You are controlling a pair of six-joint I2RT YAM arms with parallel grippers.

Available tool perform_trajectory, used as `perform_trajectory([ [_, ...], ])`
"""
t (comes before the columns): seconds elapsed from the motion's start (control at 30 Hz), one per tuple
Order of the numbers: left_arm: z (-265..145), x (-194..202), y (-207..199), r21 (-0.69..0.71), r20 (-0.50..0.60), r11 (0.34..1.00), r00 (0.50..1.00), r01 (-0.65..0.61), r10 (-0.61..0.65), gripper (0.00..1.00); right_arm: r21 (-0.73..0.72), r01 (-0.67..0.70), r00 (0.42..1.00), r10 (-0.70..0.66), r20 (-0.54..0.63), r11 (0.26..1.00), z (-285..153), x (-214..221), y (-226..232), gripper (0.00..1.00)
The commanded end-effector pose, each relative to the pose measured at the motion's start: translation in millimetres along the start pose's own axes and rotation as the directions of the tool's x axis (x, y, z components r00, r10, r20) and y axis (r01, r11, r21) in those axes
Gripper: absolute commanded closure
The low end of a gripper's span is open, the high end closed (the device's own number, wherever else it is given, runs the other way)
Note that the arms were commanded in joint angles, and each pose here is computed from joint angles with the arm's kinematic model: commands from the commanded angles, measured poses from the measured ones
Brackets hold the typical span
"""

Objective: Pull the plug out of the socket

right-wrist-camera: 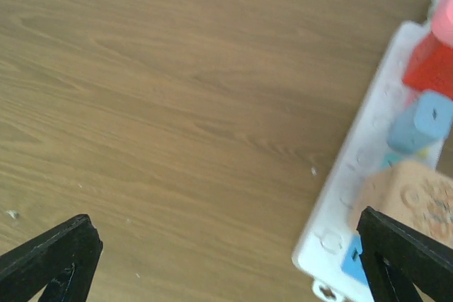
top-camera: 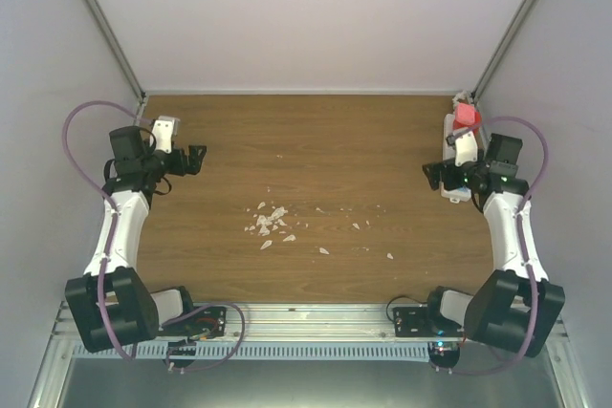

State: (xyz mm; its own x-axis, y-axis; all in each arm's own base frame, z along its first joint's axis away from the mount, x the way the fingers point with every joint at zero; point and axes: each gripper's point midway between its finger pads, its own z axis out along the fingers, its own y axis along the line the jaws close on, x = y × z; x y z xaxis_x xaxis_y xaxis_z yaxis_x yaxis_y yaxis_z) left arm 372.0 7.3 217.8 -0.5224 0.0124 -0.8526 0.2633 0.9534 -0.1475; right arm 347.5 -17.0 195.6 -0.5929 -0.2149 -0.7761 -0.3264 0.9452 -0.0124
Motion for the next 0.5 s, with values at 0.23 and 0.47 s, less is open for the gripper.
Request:
perform_trajectory([
  [0.23,-16,-36,1,-0.075,0.157,0.996,0.986,-0.045,0.056,0.01,0.132,-0.097,0.974,0.121,-0.194,0.987,6,84,-59,0.0],
  [0.47,-19,-41,1,-0.087,0.178,0.995,0.982,-0.051,0.066,0.01,0.198,-0.15,0.947,0.198,-0.252,0.969,26,119,-89,0.0],
])
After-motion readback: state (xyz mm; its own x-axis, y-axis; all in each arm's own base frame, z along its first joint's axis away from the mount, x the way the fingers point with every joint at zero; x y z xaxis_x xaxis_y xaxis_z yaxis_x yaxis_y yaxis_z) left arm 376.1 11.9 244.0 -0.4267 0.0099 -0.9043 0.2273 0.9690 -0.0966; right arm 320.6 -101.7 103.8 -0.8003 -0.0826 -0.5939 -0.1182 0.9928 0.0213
